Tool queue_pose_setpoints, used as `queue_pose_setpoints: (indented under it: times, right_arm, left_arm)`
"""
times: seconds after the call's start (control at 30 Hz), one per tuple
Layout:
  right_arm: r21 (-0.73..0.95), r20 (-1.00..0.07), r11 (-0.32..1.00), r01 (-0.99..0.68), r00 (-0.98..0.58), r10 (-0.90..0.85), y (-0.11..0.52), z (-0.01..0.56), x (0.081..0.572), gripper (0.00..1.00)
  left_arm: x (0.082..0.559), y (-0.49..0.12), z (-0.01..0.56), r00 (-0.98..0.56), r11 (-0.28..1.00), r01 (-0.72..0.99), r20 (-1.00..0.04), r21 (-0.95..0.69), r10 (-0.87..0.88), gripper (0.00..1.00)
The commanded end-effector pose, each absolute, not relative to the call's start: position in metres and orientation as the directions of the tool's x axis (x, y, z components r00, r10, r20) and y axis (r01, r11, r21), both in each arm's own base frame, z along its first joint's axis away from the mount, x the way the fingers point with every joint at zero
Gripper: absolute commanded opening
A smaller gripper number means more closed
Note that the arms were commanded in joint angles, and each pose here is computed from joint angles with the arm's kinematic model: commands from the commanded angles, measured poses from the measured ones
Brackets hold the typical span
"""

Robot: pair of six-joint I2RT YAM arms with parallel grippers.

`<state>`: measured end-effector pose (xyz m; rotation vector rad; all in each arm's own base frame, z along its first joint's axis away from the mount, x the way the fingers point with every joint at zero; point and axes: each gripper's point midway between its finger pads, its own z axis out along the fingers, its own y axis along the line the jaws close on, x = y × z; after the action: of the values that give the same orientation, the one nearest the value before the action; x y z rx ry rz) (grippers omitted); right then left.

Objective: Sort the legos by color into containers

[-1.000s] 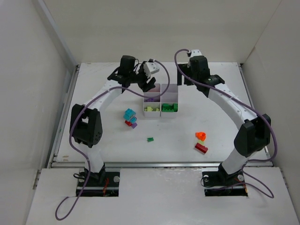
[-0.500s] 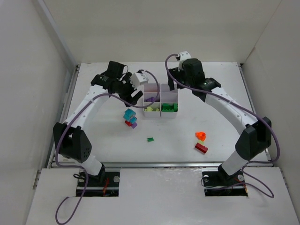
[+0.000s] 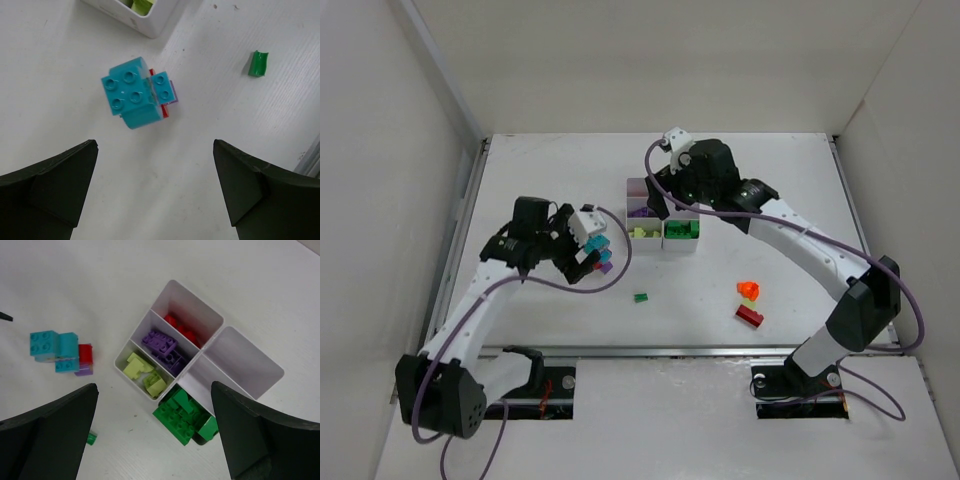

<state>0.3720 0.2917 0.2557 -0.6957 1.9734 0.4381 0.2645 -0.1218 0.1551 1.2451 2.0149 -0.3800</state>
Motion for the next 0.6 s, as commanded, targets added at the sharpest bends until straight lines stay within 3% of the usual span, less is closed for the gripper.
queue_pose_setpoints:
  times: [0.0,0.27,0.43,0.57]
  right_arm:
    - [0.030,-0.906,0.728,-0.685,-0.327,-0.270,0.309,0.273,0.370,1.00]
    - [0.058,-0.914,0.713,-0.699,-0.324,-0.244,0.324,0.280,0.369,1.00]
    - [0.050,-0.917,0.725,-0.687,-0.320,-0.240,0.317,0.283,0.365,1.00]
    - [0.050,-0.913,0.725,-0.686,-0.326,-0.245,0.315,0.279,0.363,1.00]
  left_arm:
    - [0.268,-0.132,0.151,-0.219,0.530,0.834,-0.787,0.157,0.577,1.00]
    - [0.291,-0.141,0.152,-0.179,0.681,0.713,-0.896,0.166,0.406,0.96]
    - [0.294,-0.140,0.152,-0.153,0.685,0.703,-0.899,0.192,0.409,0.84]
    - [0.292,-0.143,0.152,-0.138,0.665,0.721,-0.901,0.192,0.410,0.68]
